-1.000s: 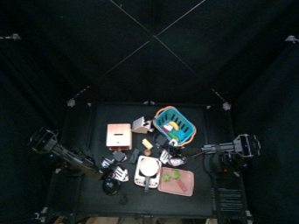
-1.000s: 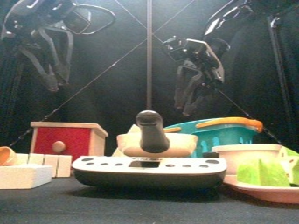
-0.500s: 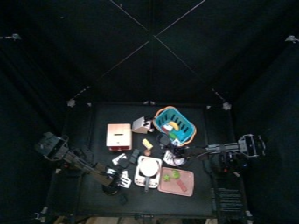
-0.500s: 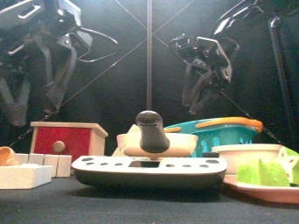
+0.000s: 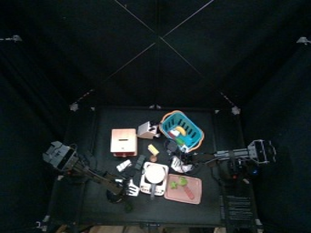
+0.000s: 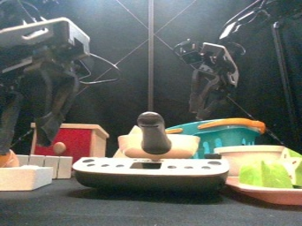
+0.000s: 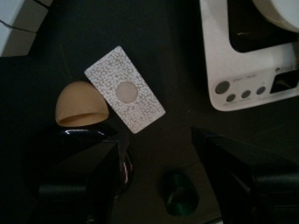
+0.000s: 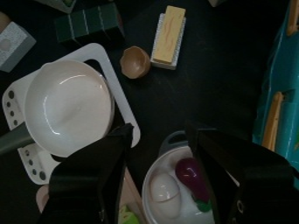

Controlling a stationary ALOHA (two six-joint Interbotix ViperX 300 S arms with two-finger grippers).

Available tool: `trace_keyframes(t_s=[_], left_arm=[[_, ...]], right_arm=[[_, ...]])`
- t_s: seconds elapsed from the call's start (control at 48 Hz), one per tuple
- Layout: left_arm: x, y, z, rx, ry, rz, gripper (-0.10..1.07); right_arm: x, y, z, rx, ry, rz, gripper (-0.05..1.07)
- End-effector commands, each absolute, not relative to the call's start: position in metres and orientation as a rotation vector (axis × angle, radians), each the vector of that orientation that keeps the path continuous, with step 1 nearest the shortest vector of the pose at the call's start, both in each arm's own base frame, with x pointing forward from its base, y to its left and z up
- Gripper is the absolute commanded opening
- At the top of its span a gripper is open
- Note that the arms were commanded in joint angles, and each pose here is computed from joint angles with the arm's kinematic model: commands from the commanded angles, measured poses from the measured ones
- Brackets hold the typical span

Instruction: Grab rice

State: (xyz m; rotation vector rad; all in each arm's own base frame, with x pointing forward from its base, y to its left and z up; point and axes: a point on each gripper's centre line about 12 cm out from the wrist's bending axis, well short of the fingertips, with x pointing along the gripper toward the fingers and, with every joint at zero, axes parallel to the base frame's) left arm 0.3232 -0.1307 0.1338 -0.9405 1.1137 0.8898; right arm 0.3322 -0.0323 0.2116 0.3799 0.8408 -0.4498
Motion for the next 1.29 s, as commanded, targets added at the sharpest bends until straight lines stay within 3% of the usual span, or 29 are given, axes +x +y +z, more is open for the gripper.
trace_keyframes(t_s=[0.0, 0.208, 0.729, 1.271], left_arm=[[0.330, -0.125, 0.136, -0.963, 1.098, 0.899, 0.93], [0.331, -0.116, 0.126, -0.964, 1.105, 0.943, 0.93], [0.325, -0.115, 0.132, -0.997, 1.118, 0.962, 0.93], [0.328, -0.101, 0.113, -0.948, 1.118, 1.015, 0.92]], right_arm=[[0.332, -0.033, 0.227, 0.384, 0.791, -0.438, 0.86], [0.331, -0.032, 0.226, 0.382, 0.795, -0.433, 0.86], [0.330, -0.030, 0.223, 0.391, 0.792, -0.425, 0.86], [0.329, -0.030, 0.221, 0.388, 0.793, -0.423, 0.86]])
